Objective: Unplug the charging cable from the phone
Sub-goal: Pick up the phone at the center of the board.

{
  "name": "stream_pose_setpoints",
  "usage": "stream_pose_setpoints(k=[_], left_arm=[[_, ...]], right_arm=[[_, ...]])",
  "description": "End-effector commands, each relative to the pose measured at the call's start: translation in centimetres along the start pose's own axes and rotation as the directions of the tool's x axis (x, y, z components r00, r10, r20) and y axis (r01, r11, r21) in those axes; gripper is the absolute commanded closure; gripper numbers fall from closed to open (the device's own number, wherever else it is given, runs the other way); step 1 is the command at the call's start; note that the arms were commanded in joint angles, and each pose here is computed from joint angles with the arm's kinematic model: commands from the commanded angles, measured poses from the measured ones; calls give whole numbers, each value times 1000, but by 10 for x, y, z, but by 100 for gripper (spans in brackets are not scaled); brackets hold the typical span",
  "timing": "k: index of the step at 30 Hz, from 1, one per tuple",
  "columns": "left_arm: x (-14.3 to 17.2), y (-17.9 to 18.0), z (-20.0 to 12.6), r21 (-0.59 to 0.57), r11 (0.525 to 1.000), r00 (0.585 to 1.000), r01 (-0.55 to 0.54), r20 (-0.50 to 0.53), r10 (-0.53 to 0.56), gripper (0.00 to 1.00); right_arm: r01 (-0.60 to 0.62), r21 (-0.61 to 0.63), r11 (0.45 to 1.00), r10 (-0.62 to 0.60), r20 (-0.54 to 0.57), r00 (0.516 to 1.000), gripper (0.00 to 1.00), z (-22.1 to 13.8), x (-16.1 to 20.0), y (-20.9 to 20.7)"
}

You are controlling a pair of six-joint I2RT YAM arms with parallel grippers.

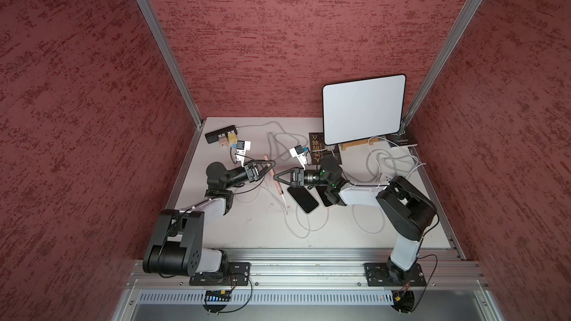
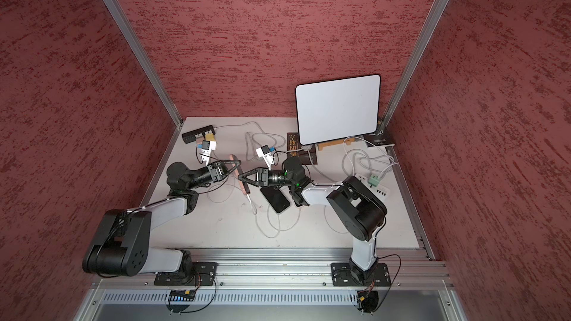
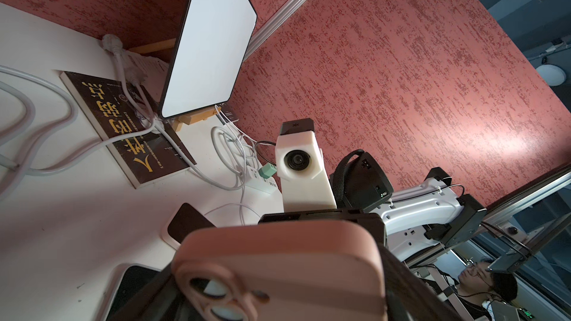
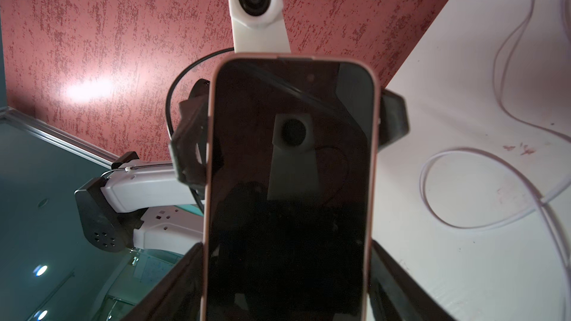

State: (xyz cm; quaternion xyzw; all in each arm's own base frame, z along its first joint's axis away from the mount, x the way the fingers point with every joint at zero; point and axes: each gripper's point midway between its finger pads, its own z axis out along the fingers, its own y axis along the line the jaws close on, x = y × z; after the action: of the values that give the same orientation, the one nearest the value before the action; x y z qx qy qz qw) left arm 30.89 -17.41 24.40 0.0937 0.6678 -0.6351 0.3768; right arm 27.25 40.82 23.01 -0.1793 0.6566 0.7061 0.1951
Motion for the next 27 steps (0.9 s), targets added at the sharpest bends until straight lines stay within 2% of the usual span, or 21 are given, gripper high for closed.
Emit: stream_pose_setpoints(k=[1,8,11,13,17,18,20,27], left_arm=[[-3,-10,3,45,997,998,-57,-8,57,21],[-4,-9,3,46,997,998,-59,-3,59,42],[-5,-10,3,46,997,998,-62,-1,62,52],[-6,-10,2,42,997,998,-63,5,63,59],[-9,-10,-3,29,997,997,-68,25,68,68],[-10,-9,-4,25,997,997,-68,30,67,69],[-13,-9,-7,16,997,997,-69,43,69,72],[-22,-2,-16,-22,998,994,-62,93,64,82]], right_arm=[[88,-68,994,-86,27,996,64,-1,-12,23],[91,-57,994,-90,26,996,60,-3,-11,22],[91,-49,995,-90,21,996,52,-3,-10,20],[89,-41,995,-89,15,996,43,-3,-8,19],[97,-18,995,-97,2,995,14,-6,-4,14],[102,-10,995,-102,-2,995,4,-6,-2,13],[109,6,994,-109,-11,994,1,-9,3,10],[124,53,991,-120,-66,991,1,-17,23,-3]])
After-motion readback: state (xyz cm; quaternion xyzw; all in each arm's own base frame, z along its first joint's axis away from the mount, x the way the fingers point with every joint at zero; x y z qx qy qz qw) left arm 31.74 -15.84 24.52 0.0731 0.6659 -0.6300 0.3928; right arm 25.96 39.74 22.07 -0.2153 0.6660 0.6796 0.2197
